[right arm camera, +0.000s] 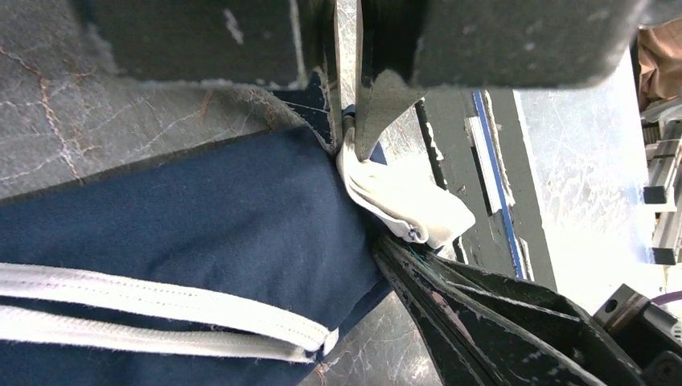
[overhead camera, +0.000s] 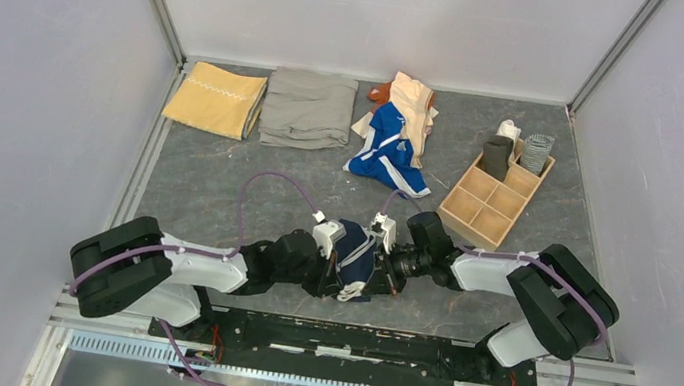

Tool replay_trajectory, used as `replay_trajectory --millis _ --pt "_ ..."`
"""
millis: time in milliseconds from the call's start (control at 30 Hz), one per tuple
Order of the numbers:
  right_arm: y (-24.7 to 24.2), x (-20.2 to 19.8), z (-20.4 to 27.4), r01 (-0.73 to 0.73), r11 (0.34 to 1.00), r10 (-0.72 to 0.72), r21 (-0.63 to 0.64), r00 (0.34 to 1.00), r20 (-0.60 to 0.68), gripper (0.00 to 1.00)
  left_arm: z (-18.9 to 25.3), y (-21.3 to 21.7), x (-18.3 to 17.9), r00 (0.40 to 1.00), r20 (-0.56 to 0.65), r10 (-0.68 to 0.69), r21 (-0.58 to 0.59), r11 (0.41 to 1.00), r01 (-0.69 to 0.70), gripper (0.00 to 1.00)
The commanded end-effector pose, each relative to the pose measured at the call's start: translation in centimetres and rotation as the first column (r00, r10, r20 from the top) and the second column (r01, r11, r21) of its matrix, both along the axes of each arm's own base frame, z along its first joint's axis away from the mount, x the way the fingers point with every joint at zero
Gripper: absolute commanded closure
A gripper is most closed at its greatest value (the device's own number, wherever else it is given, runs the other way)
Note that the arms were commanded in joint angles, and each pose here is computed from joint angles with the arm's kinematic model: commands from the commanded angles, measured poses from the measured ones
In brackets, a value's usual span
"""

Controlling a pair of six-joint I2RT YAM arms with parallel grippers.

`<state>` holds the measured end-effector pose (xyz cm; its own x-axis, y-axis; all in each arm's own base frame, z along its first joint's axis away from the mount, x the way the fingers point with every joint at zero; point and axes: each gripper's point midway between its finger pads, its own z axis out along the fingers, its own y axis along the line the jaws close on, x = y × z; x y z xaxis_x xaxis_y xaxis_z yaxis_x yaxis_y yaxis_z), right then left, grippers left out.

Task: Roll the underwear
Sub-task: Roll the underwear to the center of the board.

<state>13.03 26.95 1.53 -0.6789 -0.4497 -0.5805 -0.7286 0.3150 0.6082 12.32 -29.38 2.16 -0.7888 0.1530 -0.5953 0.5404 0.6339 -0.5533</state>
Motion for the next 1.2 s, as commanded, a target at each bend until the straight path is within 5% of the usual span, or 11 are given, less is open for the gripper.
replay_trajectory --millis 0,233,400,700,1167 --pt "-1.6 0.5 -2.2 0.050 0.993 -0.053 -0.102 0.998 -0.024 1.00 2.3 0.0 2.2 0.992 0.113 0.049 -0.005 0.999 -0.049 0.98" --pt "-2.2 0.2 -3.1 0.075 0.988 -0.086 -0.135 0.993 -0.081 1.00 8.5 1.5 4.6 0.947 0.236 0.220 -0.128 0.973 -0.194 0.98" --pt "-2.5 0.3 -3.3 0.100 0.984 -0.117 -0.148 0.987 -0.109 1.00 10.5 -0.3 1.1 0.947 0.312 0.071 -0.155 0.988 -0.023 0.98" --pt "-3.0 0.4 -3.8 0.109 0.980 -0.131 -0.167 0.983 -0.126 1.00 9.3 -4.3 -4.4 0.910 0.388 -0.146 -0.074 0.979 0.189 0.98" --pt "-3.1 0.3 -3.8 0.099 0.980 -0.122 -0.175 0.985 -0.125 1.00 4.8 -5.5 -1.4 0.911 0.405 -0.078 0.018 0.997 0.077 0.98"
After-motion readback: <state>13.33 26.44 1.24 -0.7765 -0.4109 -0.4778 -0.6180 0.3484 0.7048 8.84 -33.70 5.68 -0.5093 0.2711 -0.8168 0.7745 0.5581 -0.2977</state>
